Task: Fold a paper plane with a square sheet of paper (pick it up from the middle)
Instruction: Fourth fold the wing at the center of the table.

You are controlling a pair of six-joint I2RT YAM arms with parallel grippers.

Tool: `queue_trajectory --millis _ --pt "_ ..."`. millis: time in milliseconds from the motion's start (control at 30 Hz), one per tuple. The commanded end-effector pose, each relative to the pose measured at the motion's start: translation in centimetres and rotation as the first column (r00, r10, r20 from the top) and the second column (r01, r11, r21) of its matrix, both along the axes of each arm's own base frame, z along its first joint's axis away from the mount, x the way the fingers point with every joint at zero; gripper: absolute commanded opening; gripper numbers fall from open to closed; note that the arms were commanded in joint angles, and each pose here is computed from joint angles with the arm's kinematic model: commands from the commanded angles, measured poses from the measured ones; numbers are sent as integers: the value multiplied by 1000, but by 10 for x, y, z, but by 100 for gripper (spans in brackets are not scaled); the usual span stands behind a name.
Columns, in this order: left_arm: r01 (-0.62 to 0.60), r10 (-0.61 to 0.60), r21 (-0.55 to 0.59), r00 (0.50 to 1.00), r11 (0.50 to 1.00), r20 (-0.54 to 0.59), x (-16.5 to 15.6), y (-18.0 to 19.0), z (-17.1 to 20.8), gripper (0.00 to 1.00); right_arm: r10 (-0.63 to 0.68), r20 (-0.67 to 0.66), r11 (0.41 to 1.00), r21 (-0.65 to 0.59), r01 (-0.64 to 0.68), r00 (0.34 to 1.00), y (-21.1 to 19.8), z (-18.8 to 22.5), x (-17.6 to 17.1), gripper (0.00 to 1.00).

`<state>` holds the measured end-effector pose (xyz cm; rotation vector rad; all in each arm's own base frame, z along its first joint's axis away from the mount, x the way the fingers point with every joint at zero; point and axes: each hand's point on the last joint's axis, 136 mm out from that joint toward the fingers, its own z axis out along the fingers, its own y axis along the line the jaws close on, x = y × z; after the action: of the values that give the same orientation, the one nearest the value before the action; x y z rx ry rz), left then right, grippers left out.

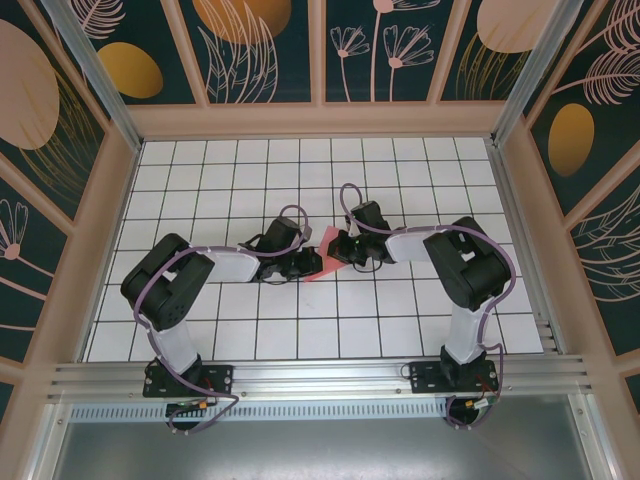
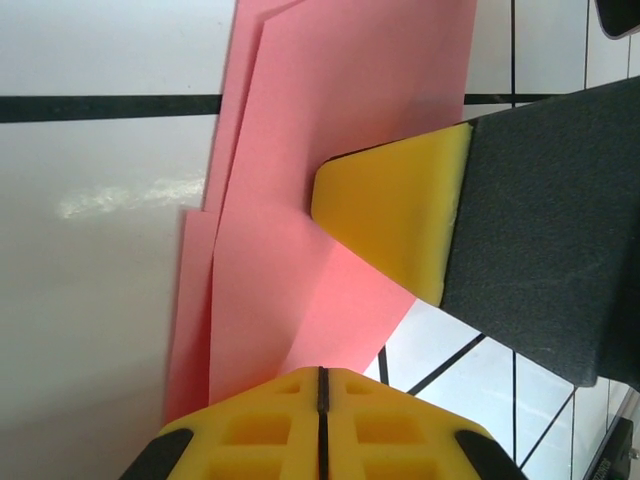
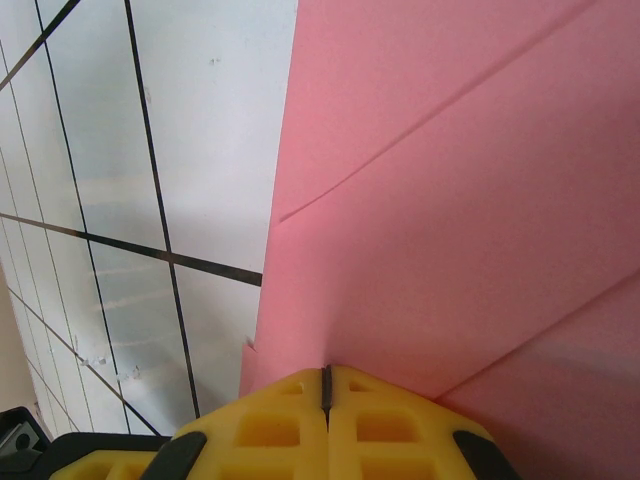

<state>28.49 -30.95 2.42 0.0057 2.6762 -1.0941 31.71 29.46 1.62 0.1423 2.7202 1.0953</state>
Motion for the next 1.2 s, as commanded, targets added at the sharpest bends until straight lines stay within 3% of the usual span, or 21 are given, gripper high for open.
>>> queue_trajectory --millis 0,533,700,800,900,1167 --pt "2 -1 62 1000 998 -19 -8 10 -15 11 -35 -138 987 -162 13 990 -29 -52 -33 0" --pt "-8 10 63 999 998 -38 -22 21 -15 11 -37 -148 983 -183 9 988 -34 -56 -36 0" --pt "57 -57 -10 997 998 46 -9 1 19 12 -37 -148 982 -186 9 988 -35 -56 -37 0" --pt "102 -103 14 987 995 125 4 -6 35 13 -36 -150 983 -184 8 988 -34 -57 -38 0" --pt "116 -128 70 975 991 183 12 -3 26 11 -34 -154 984 -177 6 988 -34 -59 -39 0" --pt "169 -183 84 961 982 209 13 -7 7 4 -25 -152 986 -168 -1 988 -34 -56 -40 0"
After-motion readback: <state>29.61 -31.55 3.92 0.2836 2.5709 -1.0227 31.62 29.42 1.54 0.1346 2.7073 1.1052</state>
